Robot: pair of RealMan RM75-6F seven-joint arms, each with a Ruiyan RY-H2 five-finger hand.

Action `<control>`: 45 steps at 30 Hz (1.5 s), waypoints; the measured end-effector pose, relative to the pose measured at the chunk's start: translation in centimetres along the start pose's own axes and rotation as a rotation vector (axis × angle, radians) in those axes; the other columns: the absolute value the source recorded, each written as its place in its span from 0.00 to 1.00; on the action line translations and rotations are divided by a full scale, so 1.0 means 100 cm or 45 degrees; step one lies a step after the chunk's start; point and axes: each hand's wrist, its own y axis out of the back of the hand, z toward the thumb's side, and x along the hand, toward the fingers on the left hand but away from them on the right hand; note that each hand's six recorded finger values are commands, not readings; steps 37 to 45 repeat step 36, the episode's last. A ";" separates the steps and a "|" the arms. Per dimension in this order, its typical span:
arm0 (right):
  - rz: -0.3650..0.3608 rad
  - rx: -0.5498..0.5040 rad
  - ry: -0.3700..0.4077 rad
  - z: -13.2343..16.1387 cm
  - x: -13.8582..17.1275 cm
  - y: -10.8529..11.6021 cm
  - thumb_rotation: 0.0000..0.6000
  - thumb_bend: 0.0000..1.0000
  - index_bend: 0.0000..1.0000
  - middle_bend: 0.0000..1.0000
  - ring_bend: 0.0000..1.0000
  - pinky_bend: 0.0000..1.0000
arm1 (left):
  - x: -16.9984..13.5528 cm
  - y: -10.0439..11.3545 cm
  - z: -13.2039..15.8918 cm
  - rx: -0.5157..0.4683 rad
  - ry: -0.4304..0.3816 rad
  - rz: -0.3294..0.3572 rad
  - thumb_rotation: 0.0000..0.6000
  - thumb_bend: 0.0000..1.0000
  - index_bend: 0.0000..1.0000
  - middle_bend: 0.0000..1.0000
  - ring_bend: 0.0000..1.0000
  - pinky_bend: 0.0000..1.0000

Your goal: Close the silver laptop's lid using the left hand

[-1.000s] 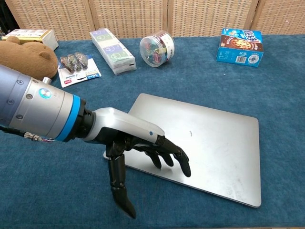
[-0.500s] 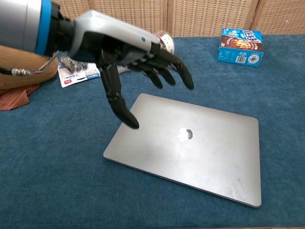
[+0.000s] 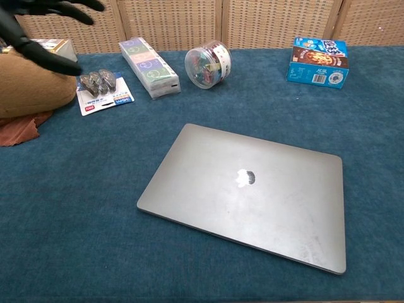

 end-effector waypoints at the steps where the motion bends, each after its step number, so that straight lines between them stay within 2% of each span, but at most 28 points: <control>1: -0.001 -0.003 0.004 0.000 -0.003 0.000 1.00 0.19 0.00 0.00 0.00 0.00 | -0.012 0.002 -0.008 -0.013 0.022 0.052 1.00 0.12 0.19 0.04 0.09 0.11; 4: -0.004 -0.009 0.012 0.000 -0.010 0.000 1.00 0.19 0.00 0.00 0.00 0.00 | -0.057 0.002 -0.033 -0.061 0.098 0.195 1.00 0.12 0.19 0.04 0.09 0.11; 9: -0.008 -0.019 0.024 0.000 -0.020 0.000 1.00 0.19 0.00 0.00 0.00 0.00 | -0.110 -0.007 -0.058 -0.107 0.185 0.333 1.00 0.12 0.19 0.04 0.09 0.11; 20: -0.030 -0.046 0.044 -0.001 -0.043 0.001 1.00 0.19 0.00 0.00 0.00 0.00 | -0.169 -0.006 -0.075 -0.176 0.253 0.573 1.00 0.12 0.20 0.04 0.09 0.11; 29: 0.002 -0.028 0.084 0.010 -0.050 -0.008 1.00 0.19 0.00 0.00 0.00 0.00 | -0.187 -0.001 -0.080 -0.182 0.257 0.643 1.00 0.12 0.21 0.04 0.09 0.11; 34: 0.040 -0.021 0.104 0.015 -0.052 -0.017 1.00 0.19 0.00 0.00 0.00 0.00 | -0.185 -0.007 -0.081 -0.161 0.261 0.613 1.00 0.12 0.21 0.04 0.10 0.11; 45: 0.041 -0.022 0.102 0.015 -0.052 -0.018 1.00 0.19 0.00 0.00 0.00 0.00 | -0.185 -0.008 -0.079 -0.161 0.250 0.609 1.00 0.12 0.21 0.04 0.10 0.11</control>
